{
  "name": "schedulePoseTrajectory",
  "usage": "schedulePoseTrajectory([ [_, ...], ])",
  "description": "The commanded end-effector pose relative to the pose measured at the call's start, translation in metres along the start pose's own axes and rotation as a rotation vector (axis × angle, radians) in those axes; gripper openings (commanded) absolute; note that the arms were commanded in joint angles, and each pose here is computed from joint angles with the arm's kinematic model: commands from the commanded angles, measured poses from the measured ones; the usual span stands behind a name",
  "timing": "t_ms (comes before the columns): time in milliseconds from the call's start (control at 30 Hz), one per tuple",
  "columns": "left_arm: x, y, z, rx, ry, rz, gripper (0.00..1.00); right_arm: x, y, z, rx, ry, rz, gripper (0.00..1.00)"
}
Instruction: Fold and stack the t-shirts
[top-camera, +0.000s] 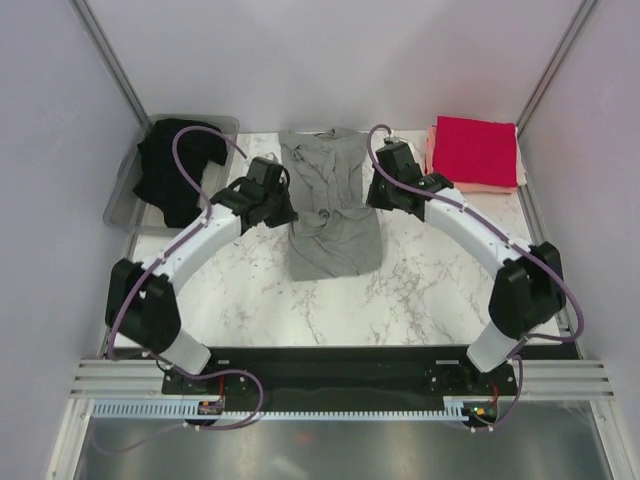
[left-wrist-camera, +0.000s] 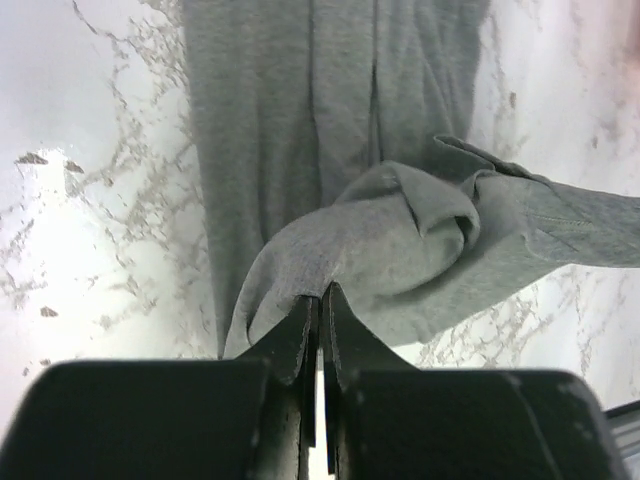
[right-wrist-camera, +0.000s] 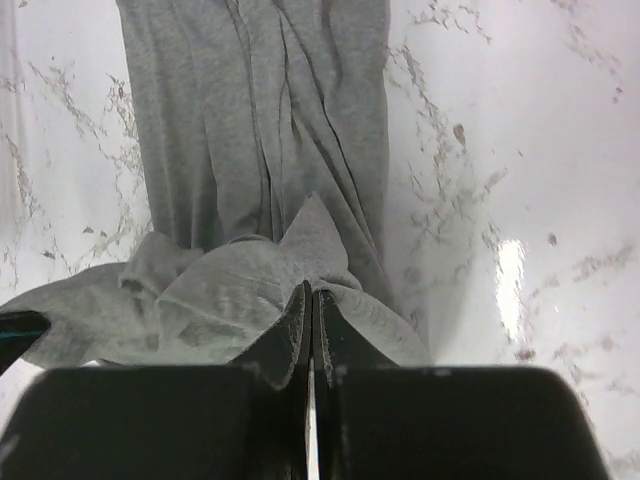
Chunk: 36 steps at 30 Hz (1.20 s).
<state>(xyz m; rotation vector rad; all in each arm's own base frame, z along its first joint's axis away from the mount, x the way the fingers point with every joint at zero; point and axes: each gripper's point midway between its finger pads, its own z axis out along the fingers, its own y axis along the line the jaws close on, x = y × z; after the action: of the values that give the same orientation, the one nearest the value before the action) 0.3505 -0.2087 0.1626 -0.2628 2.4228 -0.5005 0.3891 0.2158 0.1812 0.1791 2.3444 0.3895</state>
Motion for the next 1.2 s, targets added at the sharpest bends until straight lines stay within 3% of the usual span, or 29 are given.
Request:
schedulePoseTrajectory([
  [0,-0.03,-0.006,0.017,0.051,-0.013,0.04,0.02,-0.034,0.019,0.018,-0.081,-0.048,-0.032,0.0],
  [333,-0.042,0.015,0.094,0.025,0.084,0.008,0.02,-0.038,0.005,0.101,-0.067,0.024,-0.021,0.0],
  [400,-0.044,0.02,0.114,0.037,0.12,-0.008,0.1,-0.045,0.006,0.11,-0.088,0.031,-0.017,0.0],
  [433,-0.045,0.022,0.12,0.046,0.139,-0.028,0.16,-0.039,0.0,0.125,-0.08,0.058,-0.017,0.14],
  [467,-0.053,0.014,0.123,0.097,0.162,-0.051,0.41,-0.056,0.008,0.126,-0.103,0.029,-0.014,0.36],
  [533,-0.058,0.028,0.14,0.102,0.212,-0.116,0.57,-0.078,0.008,0.141,-0.102,0.028,-0.004,0.78],
  [567,-0.073,0.024,0.133,0.107,0.209,-0.132,0.62,-0.086,0.004,0.144,-0.098,0.031,-0.003,0.81],
  [600,-0.084,0.029,0.127,0.098,0.196,-0.147,0.63,-0.077,-0.006,0.15,-0.066,0.088,-0.009,0.83],
  [700,-0.107,0.029,0.099,0.08,0.118,-0.117,0.67,-0.111,-0.007,0.113,-0.062,0.01,-0.005,0.83],
  [733,-0.118,0.023,0.077,0.088,0.071,-0.105,0.68,-0.087,-0.023,0.114,-0.027,0.058,0.007,0.83],
  [767,-0.108,0.029,0.072,0.061,0.076,-0.108,0.68,-0.106,-0.017,0.084,-0.054,-0.02,0.026,0.83],
  [800,-0.103,0.031,0.064,0.056,0.075,-0.107,0.68,-0.098,-0.02,0.076,-0.056,-0.02,0.025,0.84],
  [833,-0.106,0.027,0.043,0.065,0.039,-0.102,0.68,-0.053,-0.038,0.08,-0.034,0.068,0.047,0.83],
  [900,-0.071,0.038,0.042,0.054,0.076,-0.117,0.68,-0.045,-0.032,0.053,-0.102,0.031,0.075,0.82],
  [933,-0.047,0.044,0.03,0.062,0.095,-0.122,0.68,0.001,-0.044,0.054,-0.106,0.125,0.11,0.82],
  [967,-0.033,0.043,0.027,0.069,0.104,-0.135,0.67,0.001,-0.038,0.039,-0.156,0.095,0.12,0.81],
  [1000,-0.014,0.045,0.019,0.095,0.099,-0.135,0.68,0.04,-0.048,0.038,-0.163,0.176,0.152,0.81],
  [1033,-0.016,0.038,0.02,0.115,0.088,-0.134,0.68,0.049,-0.052,0.036,-0.164,0.176,0.152,0.8],
  [1167,0.055,0.036,0.012,0.17,0.147,-0.158,0.67,0.083,-0.051,0.02,-0.234,0.2,0.169,0.78],
])
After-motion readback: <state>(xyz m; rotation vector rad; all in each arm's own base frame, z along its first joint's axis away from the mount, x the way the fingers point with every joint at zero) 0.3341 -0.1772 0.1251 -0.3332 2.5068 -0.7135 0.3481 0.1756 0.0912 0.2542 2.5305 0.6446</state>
